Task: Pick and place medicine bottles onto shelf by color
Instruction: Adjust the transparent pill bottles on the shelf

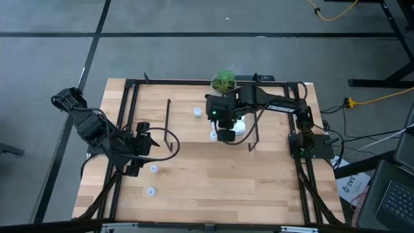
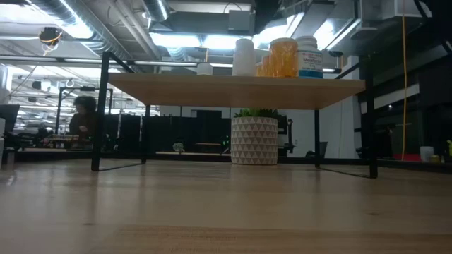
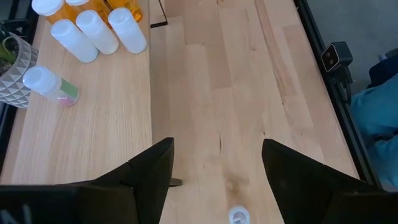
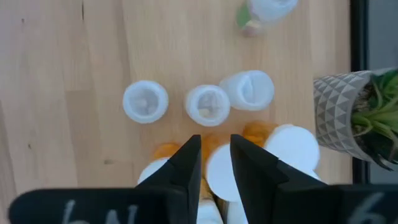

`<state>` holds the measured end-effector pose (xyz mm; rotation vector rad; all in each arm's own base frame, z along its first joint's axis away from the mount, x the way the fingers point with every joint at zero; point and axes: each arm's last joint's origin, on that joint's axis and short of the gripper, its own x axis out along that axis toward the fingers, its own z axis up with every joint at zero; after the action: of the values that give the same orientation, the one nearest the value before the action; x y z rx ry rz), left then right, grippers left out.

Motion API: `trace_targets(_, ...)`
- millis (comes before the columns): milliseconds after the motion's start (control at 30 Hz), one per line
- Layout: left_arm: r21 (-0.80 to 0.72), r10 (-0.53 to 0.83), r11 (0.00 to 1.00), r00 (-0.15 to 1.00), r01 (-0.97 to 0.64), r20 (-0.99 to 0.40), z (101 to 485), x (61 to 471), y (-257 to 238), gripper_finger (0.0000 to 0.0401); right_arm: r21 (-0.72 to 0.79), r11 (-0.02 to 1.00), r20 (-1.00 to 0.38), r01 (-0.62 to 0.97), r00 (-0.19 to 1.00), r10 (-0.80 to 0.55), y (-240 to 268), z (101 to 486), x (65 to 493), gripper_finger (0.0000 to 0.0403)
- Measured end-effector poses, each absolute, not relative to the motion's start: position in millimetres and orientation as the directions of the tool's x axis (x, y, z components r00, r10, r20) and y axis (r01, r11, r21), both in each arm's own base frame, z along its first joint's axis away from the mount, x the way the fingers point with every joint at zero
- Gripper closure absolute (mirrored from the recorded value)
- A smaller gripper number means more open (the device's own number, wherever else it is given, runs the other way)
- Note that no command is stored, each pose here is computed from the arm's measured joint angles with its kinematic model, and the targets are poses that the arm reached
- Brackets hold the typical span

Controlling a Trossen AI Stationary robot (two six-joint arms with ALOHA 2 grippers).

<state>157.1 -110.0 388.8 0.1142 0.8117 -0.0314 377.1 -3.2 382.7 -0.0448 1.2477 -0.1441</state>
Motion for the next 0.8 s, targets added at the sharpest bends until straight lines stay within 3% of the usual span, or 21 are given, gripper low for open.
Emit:
trace_targets(333, 0.091, 0.016, 0.993, 0.688, 0.073, -0.726, 388.7, 157.1, -110.0, 0.0164, -0.076, 0.993, -0.951, 0.086, 0.295, -0.098, -6.0, 377.2, 380.1, 0.0350)
trace_targets(533, 0.099, 0.026, 0.993, 0.692, 0.066, -0.721, 388.9, 157.2, -109.7, 0.0164, -0.080, 0.994, -0.976, 0.081, 0.196, -0.094, -5.8, 347.0, 384.9, 0.0362)
trace_targets(800, 0.103, 0.031, 0.993, 0.695, 0.062, -0.719, 389.0, 157.3, -109.6, 0.0164, -0.082, 0.994, -0.975, 0.068, 0.202, -0.094, -6.8, 331.7, 391.5, 0.0364)
